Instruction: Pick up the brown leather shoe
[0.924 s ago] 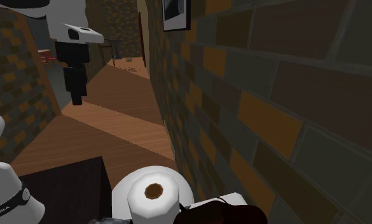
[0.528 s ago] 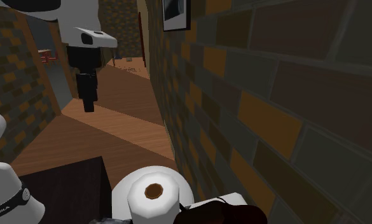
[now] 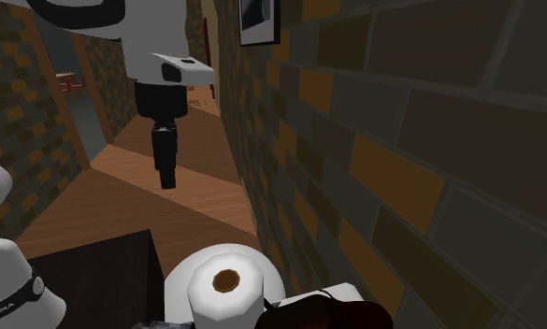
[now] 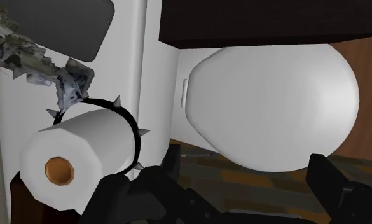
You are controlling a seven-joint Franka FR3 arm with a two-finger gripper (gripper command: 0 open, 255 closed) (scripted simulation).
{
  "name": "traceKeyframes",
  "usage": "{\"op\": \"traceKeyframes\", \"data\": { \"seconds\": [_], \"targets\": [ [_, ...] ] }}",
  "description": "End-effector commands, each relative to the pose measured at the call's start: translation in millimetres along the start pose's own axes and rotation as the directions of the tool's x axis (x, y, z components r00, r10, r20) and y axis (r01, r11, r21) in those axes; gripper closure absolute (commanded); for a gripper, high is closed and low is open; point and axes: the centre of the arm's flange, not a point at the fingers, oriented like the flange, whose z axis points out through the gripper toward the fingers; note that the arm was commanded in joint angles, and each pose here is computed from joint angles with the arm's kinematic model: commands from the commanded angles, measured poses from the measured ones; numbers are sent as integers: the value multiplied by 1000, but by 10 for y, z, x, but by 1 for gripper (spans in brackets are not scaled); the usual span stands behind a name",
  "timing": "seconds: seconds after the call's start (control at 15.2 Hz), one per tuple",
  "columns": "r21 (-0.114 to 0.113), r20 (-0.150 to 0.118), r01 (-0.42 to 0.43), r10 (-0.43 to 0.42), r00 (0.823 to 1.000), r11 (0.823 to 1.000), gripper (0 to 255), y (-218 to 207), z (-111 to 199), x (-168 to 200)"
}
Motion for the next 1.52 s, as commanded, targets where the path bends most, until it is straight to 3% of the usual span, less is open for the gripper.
{"op": "traceKeyframes", "data": {
  "seconds": [0.0,1.45],
  "targets": [
    [6,-2,-6,6,1000,1000,0,218,37,166],
    [83,-25,-70,72,997,994,0,2628,469,1851]
  ]
}}
